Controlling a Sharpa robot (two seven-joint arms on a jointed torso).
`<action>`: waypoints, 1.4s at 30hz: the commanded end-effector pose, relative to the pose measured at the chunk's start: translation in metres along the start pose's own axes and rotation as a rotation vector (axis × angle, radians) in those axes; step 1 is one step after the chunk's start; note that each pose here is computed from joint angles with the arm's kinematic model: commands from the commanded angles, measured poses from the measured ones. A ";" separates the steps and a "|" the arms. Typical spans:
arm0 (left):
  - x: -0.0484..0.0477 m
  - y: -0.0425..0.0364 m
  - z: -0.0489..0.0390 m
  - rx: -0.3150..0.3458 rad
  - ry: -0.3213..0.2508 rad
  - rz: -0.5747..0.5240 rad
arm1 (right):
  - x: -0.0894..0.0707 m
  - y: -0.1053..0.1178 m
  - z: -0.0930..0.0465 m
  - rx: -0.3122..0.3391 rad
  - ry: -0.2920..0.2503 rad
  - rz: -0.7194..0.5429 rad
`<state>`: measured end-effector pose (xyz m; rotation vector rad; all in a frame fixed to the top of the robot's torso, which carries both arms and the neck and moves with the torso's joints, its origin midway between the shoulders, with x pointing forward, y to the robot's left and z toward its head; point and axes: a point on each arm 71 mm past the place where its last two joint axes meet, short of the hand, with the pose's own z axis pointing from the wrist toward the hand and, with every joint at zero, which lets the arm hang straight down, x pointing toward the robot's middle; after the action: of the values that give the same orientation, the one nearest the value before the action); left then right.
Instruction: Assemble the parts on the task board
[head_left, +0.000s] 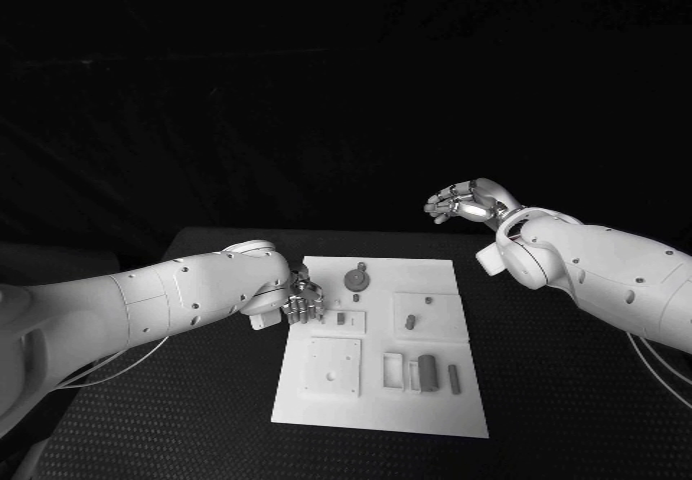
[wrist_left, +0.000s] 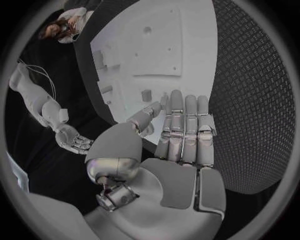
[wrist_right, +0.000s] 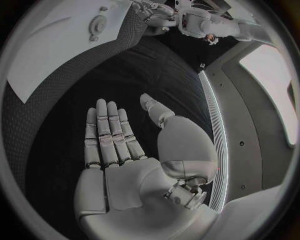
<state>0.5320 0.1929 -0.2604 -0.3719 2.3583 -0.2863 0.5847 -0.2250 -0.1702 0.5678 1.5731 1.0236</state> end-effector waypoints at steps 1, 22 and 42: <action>0.0004 -0.0015 -0.0005 0.017 -0.012 0.013 | 0.003 0.002 0.000 -0.009 0.016 0.005; 0.0056 -0.0018 0.0054 0.021 -0.013 0.027 | 0.003 0.001 0.000 -0.007 0.018 0.005; 0.0127 -0.0025 0.0081 0.022 0.015 0.062 | 0.002 0.000 0.000 -0.005 0.017 0.005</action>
<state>0.5337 0.1869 -0.2669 -0.3186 2.3376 -0.2960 0.5842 -0.2246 -0.1710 0.5682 1.5766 1.0256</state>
